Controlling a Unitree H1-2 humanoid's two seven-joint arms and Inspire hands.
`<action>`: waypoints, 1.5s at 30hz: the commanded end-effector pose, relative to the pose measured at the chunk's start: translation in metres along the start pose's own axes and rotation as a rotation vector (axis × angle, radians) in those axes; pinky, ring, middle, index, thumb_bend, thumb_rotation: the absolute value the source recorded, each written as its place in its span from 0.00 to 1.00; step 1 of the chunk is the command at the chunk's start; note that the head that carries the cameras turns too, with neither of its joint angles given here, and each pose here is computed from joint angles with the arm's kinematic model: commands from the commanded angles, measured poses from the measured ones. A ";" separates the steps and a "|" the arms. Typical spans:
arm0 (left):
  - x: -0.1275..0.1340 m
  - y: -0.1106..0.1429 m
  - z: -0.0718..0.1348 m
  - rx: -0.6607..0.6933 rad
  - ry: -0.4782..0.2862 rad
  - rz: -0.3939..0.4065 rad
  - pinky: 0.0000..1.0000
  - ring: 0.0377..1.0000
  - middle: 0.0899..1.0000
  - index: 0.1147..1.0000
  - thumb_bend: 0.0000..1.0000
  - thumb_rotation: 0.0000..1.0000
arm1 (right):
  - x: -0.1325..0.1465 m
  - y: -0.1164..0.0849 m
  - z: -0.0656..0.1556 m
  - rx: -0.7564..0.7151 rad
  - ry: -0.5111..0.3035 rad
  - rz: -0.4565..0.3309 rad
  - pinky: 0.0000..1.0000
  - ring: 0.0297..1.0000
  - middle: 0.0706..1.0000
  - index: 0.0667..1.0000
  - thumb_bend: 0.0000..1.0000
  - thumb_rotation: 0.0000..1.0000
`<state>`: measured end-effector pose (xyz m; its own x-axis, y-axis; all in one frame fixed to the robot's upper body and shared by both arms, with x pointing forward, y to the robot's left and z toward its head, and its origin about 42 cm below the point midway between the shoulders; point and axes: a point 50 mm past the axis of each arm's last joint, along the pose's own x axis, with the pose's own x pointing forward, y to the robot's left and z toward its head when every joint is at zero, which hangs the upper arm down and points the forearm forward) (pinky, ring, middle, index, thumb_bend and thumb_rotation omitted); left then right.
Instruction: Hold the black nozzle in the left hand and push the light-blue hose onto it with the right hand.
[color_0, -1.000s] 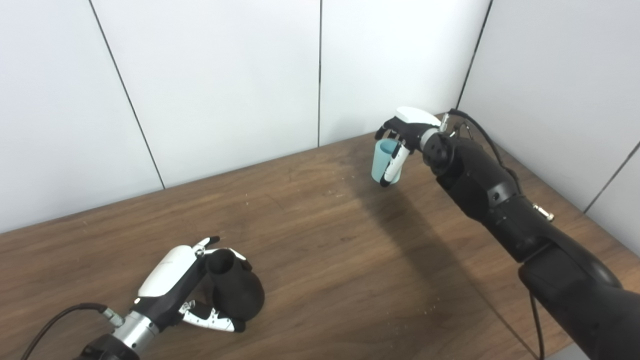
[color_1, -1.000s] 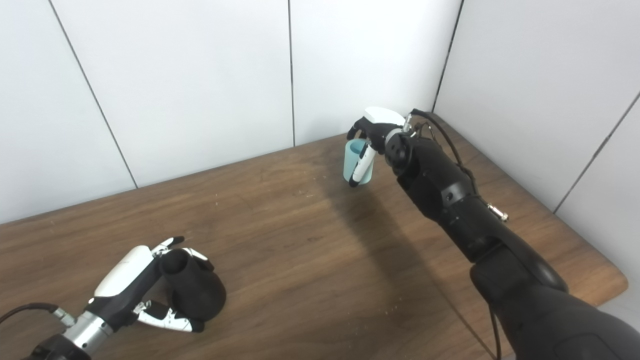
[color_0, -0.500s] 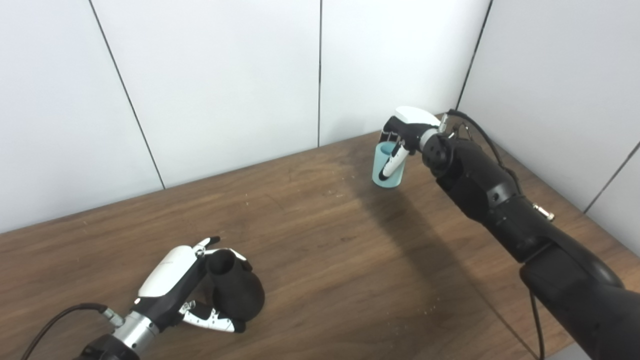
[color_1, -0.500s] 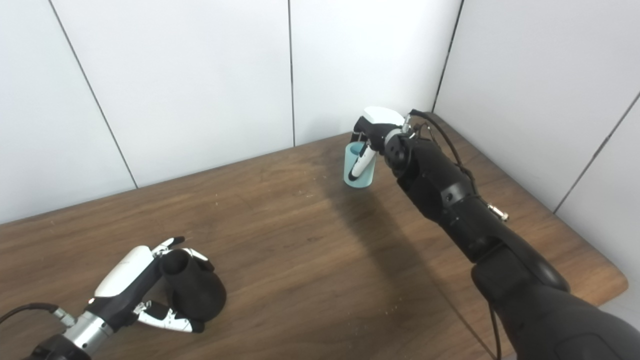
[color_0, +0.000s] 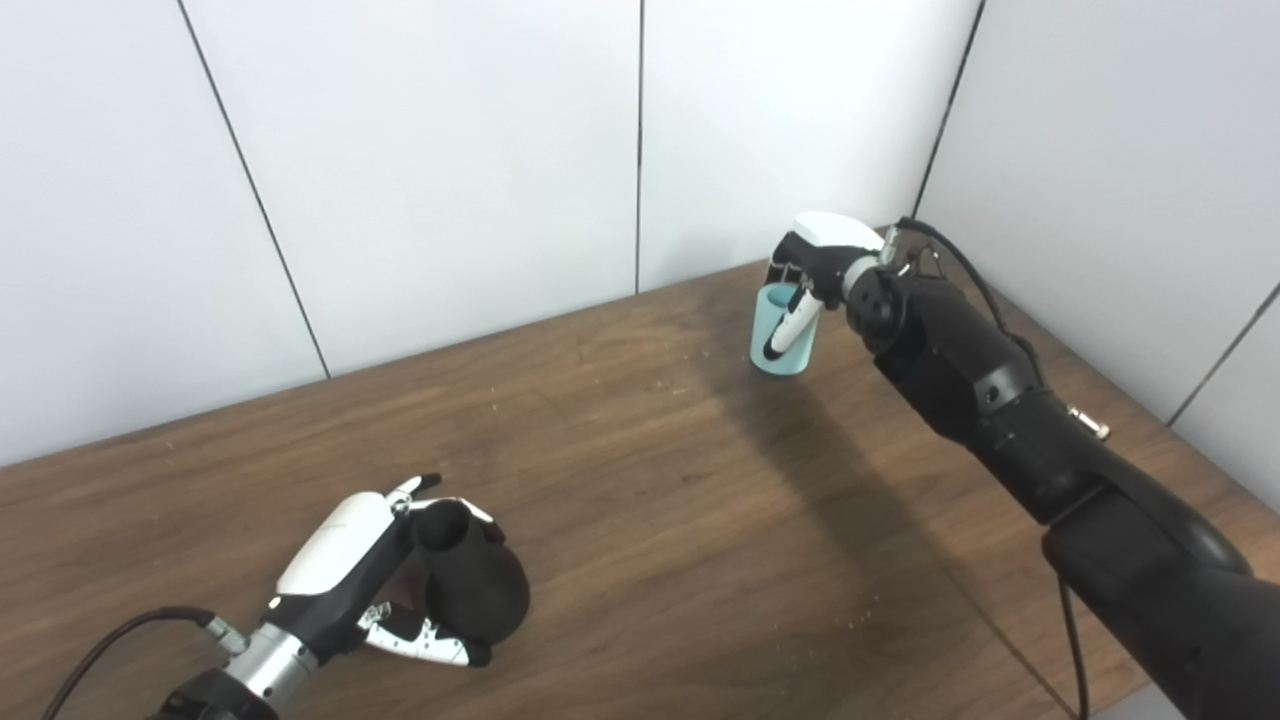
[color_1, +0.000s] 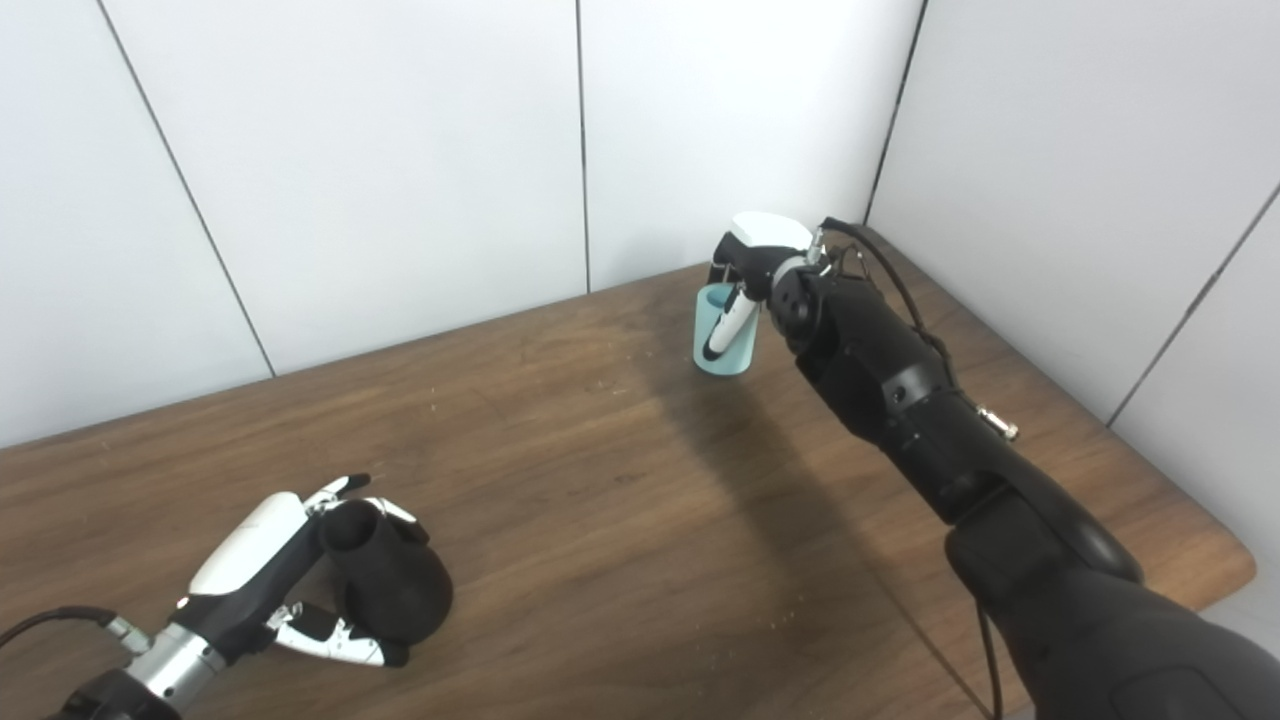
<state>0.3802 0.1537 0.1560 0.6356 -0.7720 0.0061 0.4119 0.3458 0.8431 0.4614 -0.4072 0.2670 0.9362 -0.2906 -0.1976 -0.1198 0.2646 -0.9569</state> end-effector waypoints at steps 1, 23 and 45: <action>-0.021 -0.036 -0.016 0.003 0.077 -0.190 0.95 0.56 0.43 0.42 0.53 0.00 | -0.003 -0.041 0.002 -0.007 -0.013 -0.118 0.37 0.44 0.46 0.42 0.50 0.00; -0.001 -0.044 -0.012 -0.022 0.091 -0.220 0.96 0.55 0.41 0.43 0.53 0.00 | -0.089 -0.095 0.134 0.145 -0.611 -0.202 0.40 0.46 0.45 0.41 0.50 0.00; 0.040 -0.060 0.009 -0.008 0.139 -0.260 0.99 0.59 0.43 0.42 0.53 0.00 | -0.161 -0.107 0.176 0.144 -0.994 -0.081 0.40 0.45 0.44 0.42 0.50 0.00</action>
<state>0.3946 0.1057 0.1587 0.6357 -0.7710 -0.0371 0.4390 0.3217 0.8389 0.3886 -0.2322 0.4070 0.8437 0.5255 0.1099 -0.1448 0.4198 -0.8960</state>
